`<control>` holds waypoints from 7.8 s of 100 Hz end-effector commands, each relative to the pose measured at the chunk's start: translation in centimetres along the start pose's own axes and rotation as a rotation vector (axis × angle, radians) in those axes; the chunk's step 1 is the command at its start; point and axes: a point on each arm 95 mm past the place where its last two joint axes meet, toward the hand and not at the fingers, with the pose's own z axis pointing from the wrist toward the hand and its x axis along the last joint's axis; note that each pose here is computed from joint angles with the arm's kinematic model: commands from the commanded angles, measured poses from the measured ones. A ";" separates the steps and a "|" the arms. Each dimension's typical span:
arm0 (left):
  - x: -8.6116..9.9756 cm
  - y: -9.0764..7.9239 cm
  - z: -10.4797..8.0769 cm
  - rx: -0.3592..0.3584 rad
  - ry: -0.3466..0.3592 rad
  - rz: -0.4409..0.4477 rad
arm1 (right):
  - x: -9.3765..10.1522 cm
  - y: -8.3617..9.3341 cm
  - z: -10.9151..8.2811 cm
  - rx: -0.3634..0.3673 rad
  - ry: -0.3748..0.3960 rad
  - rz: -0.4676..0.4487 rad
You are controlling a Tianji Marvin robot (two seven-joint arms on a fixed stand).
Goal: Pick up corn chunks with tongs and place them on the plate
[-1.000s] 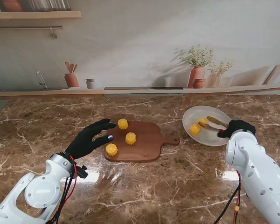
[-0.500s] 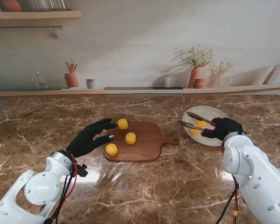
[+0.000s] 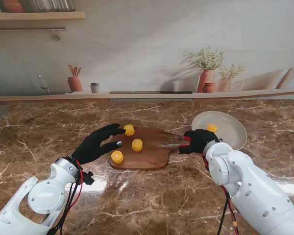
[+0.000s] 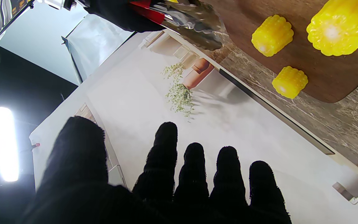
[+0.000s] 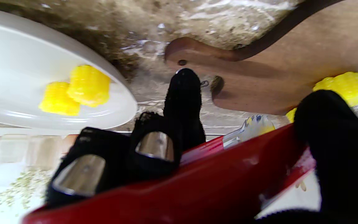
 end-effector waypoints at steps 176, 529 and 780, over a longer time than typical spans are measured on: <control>-0.3 -0.1 -1.3 0.046 -0.008 -0.004 | -0.8 0.7 0.9 -0.066 -0.112 -0.077; 1.0 -0.4 -1.1 0.005 -0.003 0.009 | 12.4 -3.1 3.8 0.085 0.296 -0.245; 2.4 -0.1 1.0 -0.061 0.015 0.023 | 4.1 2.1 6.8 0.048 0.005 -0.082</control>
